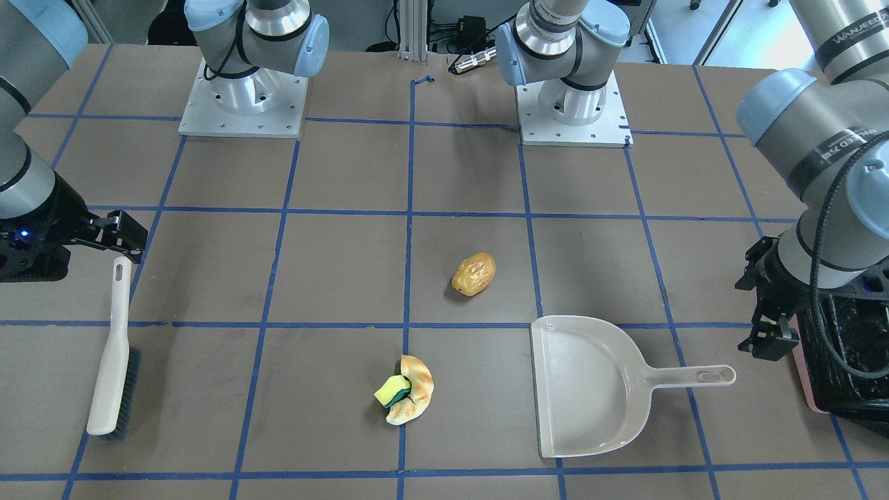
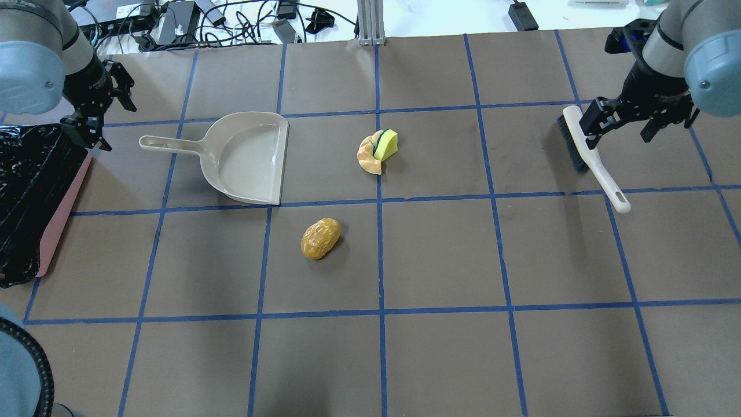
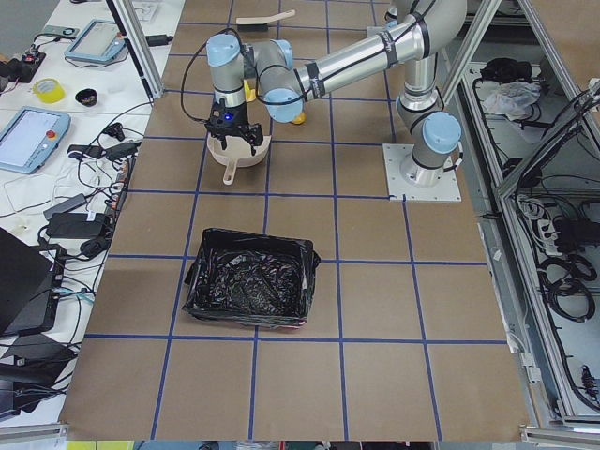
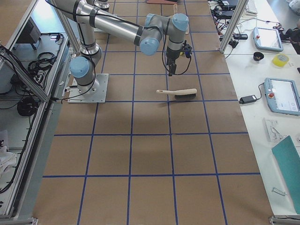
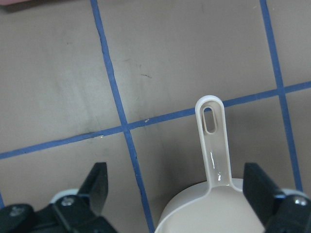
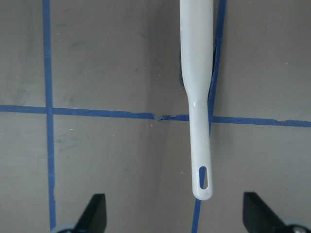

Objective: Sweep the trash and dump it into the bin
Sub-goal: 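Grasp the white dustpan handle with the left gripper while the right grasps the brush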

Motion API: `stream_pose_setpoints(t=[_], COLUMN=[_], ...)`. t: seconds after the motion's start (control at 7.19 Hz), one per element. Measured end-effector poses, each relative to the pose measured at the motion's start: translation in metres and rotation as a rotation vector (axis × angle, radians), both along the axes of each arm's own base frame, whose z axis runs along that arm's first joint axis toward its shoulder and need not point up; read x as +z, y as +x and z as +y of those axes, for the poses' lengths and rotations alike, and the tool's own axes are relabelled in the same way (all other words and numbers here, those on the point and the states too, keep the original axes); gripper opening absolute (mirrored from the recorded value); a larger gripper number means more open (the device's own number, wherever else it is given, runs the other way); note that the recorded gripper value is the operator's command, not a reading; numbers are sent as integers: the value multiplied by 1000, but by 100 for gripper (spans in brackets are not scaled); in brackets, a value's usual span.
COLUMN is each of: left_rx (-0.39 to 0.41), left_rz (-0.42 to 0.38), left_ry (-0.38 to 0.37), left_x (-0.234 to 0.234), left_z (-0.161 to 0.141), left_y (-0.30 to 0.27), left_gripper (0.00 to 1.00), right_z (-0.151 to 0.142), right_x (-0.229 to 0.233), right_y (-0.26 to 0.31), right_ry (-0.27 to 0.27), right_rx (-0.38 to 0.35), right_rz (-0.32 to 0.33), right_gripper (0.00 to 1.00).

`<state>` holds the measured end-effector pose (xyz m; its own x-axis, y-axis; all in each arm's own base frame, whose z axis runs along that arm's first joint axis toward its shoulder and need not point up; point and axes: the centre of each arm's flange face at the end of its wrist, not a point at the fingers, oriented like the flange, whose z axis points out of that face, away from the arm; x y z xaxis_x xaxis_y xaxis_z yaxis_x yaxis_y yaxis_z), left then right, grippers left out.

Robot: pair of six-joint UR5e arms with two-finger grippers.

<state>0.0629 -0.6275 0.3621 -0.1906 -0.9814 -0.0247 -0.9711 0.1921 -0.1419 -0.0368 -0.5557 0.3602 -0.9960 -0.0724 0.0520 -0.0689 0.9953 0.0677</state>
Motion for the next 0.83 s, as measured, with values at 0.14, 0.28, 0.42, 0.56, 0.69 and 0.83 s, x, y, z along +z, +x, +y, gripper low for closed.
stream_pose_setpoints(t=[0.14,0.28,0.42,0.56,0.69,0.83], left_rx=[71,153,233,277,292,297], left_rz=[21,62,128,179,218,250], left_ry=[-16,-45,-76,-91,-100,-100], left_x=[-4,-3,-2,-5,-8,-16], left_z=[-9,-20,-32,-39,-46,-54], left_y=[1,3,10,21,29,37], left_gripper=[98,90,94,100,98,97], right_z=[-7,-13,-14,-10,-4,-1], right_x=[-23,-44,-60,-74,-88,-98], right_y=[-15,-26,-31,-31,-30,-29], right_ry=[10,31,54,72,74,60], right_rx=[16,41,56,60,61,64], right_rz=[13,32,38,35,34,42], right_gripper=[99,96,94,96,96,96])
